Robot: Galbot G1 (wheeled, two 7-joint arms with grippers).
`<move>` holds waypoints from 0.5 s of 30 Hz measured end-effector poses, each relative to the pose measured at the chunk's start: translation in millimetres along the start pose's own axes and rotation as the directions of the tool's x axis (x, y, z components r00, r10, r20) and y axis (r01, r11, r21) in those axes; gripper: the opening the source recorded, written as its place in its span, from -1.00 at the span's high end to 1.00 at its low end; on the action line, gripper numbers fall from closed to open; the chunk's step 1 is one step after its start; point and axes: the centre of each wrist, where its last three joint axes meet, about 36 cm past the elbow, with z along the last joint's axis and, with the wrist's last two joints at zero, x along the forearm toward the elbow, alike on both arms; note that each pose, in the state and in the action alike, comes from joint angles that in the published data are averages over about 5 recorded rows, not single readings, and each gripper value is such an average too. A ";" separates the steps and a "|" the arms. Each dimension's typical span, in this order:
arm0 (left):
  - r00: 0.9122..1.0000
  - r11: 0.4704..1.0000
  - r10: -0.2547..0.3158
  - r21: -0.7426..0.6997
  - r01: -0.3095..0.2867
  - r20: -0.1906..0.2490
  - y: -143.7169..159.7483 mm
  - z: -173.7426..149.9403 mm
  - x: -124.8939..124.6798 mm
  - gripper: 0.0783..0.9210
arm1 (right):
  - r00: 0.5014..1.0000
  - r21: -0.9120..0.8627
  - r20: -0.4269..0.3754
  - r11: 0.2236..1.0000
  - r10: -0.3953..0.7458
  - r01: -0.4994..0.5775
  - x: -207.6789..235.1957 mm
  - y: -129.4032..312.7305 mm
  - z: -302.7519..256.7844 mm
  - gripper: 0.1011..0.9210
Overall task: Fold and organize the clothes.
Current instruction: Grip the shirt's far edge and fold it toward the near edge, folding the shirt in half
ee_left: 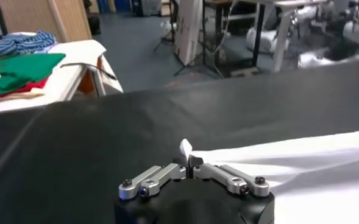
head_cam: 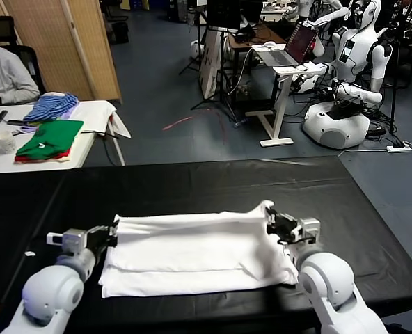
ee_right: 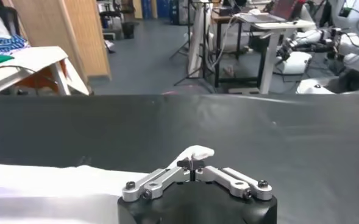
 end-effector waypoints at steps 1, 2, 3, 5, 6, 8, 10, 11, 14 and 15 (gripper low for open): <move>1.000 1.000 0.007 -0.005 -0.007 -0.001 -0.2 0.8 2.9 0.78 | 1.000 -0.002 0.000 1.000 0.002 -0.002 2.6 -0.3 0.7 0.90; 1.000 1.000 0.015 -0.011 -0.015 -0.003 -0.5 1.6 5.7 0.79 | 1.000 -0.004 0.000 1.000 0.004 -0.004 5.1 -0.5 1.3 0.90; 1.000 1.000 0.023 -0.019 -0.023 -0.006 -0.8 2.5 8.3 0.79 | 1.000 -0.006 0.000 1.000 0.006 -0.006 7.6 -0.7 1.8 0.90; 0.999 0.999 0.039 -0.037 -0.040 -0.011 -1.8 4.3 12.7 0.79 | 1.000 -0.009 0.002 1.000 0.008 -0.008 12.3 -0.8 2.6 0.90; 0.999 0.998 0.046 -0.047 -0.047 -0.013 -2.5 5.1 14.7 0.79 | 1.000 -0.011 0.003 1.000 0.009 -0.009 14.7 -0.9 2.7 0.90; 0.998 0.996 0.058 -0.067 -0.059 -0.019 -3.8 6.8 18.0 0.80 | 1.000 -0.013 0.005 1.000 0.012 -0.012 19.2 -1.4 3.0 0.90; 0.997 0.994 0.066 -0.081 -0.068 -0.026 -4.9 8.9 21.2 0.80 | 1.000 -0.014 0.005 1.000 0.014 -0.014 23.0 -1.8 3.7 0.90; 0.997 0.994 0.070 -0.088 -0.072 -0.030 -5.4 10.0 22.9 0.80 | 1.000 -0.014 0.004 1.000 0.015 -0.015 24.4 -2.0 4.3 0.90; 0.996 0.992 0.079 -0.099 -0.082 -0.041 -6.3 13.2 27.9 0.80 | 1.000 -0.015 -0.005 1.000 0.019 -0.019 26.7 -2.2 7.2 0.90; 0.996 0.991 0.080 -0.102 -0.084 -0.044 -6.5 14.2 29.4 0.80 | 1.000 -0.016 -0.008 1.000 0.021 -0.021 26.9 -2.2 8.2 0.90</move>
